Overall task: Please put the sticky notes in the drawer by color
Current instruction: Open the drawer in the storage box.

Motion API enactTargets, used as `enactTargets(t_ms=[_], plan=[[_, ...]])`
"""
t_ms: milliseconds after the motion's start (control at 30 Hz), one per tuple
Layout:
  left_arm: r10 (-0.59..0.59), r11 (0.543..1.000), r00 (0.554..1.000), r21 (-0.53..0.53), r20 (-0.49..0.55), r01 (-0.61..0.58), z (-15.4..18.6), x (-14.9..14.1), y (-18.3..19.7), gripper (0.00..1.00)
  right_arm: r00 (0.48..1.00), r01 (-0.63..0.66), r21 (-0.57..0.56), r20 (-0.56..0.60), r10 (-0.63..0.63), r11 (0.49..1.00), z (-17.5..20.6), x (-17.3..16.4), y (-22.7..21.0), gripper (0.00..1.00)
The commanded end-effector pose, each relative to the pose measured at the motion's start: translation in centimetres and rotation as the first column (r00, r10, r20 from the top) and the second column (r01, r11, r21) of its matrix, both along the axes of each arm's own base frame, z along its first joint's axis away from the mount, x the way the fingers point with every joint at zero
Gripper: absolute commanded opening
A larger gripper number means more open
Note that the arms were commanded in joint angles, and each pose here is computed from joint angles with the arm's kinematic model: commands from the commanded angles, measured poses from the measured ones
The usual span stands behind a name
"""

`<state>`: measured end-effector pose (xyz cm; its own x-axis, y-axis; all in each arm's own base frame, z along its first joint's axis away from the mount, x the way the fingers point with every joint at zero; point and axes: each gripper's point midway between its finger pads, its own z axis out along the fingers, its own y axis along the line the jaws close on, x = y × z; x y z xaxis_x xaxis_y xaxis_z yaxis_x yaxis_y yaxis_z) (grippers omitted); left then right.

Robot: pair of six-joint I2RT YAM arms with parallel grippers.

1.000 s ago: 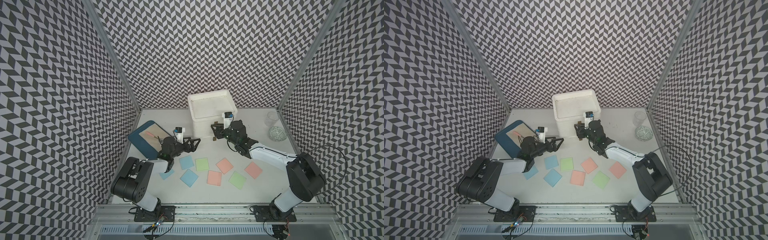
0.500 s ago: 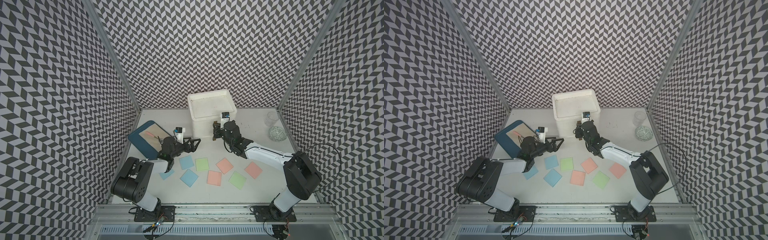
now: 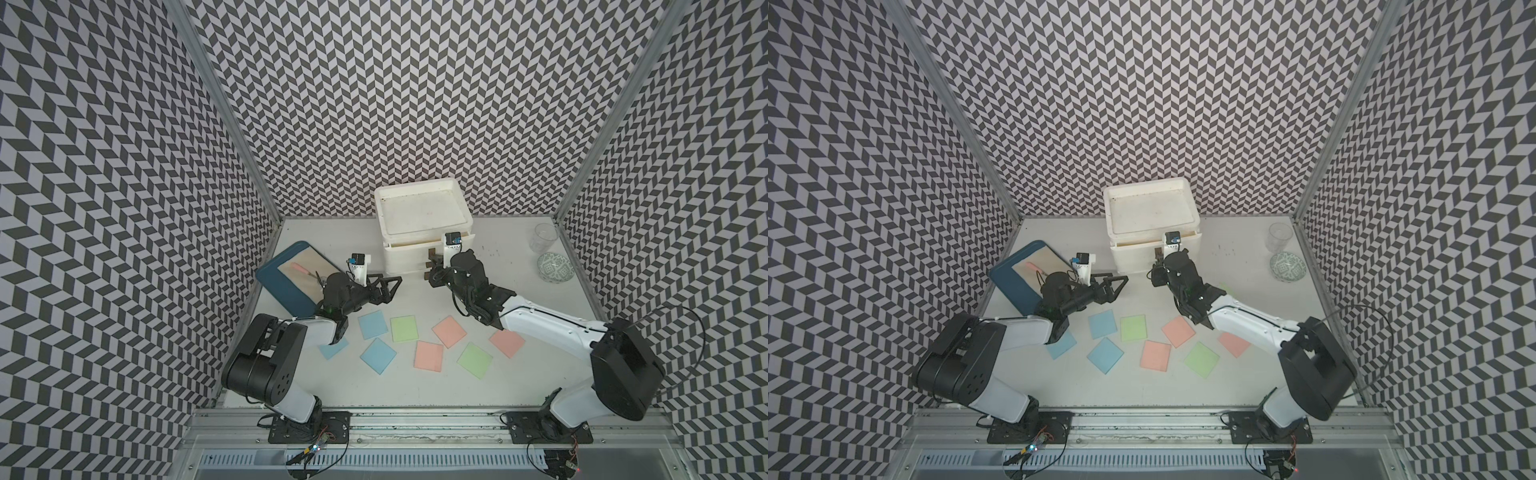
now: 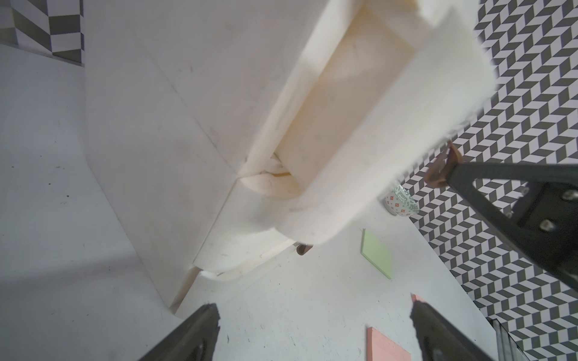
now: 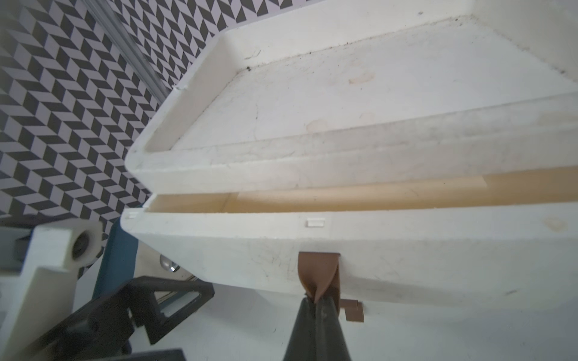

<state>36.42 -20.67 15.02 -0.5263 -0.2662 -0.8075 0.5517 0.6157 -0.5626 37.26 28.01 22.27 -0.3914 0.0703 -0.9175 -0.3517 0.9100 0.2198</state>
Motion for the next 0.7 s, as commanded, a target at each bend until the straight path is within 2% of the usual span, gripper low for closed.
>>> enactTargets(t_ms=[0, 233, 433, 667], plan=[[-0.016, 1.0, 0.999, -0.025, 0.038, 0.017, 1.6, -0.1, -0.4, 0.99, 0.999, -0.03, 0.026, 0.035, 0.03, 0.999, 2.0, -2.2, 0.0, 0.03], [0.016, 1.0, 0.996, -0.028, 0.083, -0.014, 2.7, -0.6, 0.3, 0.99, 0.999, -0.034, -0.032, 0.001, 0.034, 0.999, 1.1, -5.6, -1.1, 0.03], [0.064, 0.997, 0.992, -0.049, 0.109, -0.059, 3.5, -1.1, 1.1, 0.99, 0.999, -0.041, -0.014, -0.02, 0.041, 0.999, 1.2, -7.5, -2.2, 0.03], [0.136, 0.99, 0.971, -0.066, 0.196, -0.125, 5.6, -2.5, 2.6, 0.99, 0.998, -0.05, -0.018, -0.041, 0.049, 0.999, 0.8, -9.0, -2.6, 0.04]])
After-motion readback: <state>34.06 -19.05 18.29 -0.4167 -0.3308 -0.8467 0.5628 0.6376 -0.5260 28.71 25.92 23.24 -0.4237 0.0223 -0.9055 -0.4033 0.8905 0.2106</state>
